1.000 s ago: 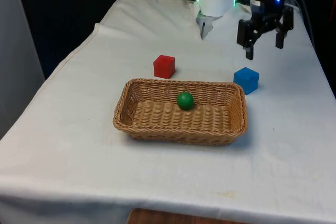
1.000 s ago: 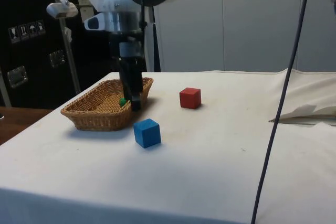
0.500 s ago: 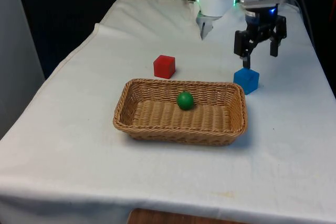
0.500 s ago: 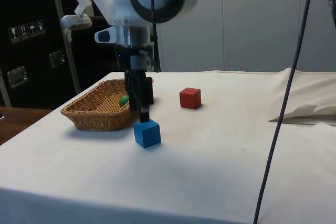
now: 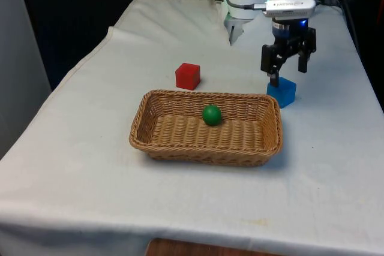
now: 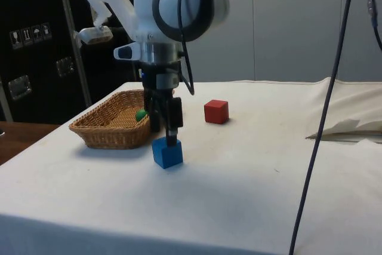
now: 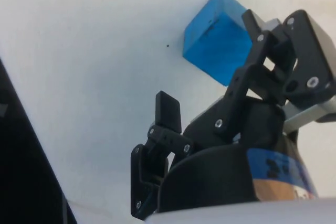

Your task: Place all non-red objects into the basket.

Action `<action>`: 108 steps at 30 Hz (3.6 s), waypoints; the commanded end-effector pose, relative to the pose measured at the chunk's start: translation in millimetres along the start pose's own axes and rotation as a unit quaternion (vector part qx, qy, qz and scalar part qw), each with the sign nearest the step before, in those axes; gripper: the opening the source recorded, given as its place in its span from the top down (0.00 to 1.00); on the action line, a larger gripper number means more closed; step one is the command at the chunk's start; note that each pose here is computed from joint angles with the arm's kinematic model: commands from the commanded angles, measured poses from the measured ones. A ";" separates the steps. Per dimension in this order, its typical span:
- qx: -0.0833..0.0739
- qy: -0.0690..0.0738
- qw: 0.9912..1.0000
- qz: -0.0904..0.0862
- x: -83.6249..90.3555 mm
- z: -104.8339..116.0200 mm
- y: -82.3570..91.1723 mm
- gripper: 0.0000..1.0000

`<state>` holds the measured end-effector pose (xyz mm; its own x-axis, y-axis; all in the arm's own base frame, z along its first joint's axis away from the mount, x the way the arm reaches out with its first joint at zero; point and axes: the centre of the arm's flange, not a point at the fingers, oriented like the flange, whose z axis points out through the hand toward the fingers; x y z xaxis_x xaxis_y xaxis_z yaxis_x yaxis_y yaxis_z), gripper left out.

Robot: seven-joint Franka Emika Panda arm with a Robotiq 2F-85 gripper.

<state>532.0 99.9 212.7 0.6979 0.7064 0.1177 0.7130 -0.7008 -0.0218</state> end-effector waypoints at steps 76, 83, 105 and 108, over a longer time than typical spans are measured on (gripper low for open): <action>0.009 -0.010 1.000 0.000 -15.4 32.9 21.9 0.00; 0.007 -0.008 1.000 0.000 -14.6 32.5 22.6 0.64; 0.008 0.000 1.000 0.021 -14.0 -3.7 20.2 1.00; 0.010 0.004 1.000 0.027 -13.4 -15.4 19.5 1.00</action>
<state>536.1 77.1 222.8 0.7296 0.6717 0.1281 0.6813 -0.7301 -0.0520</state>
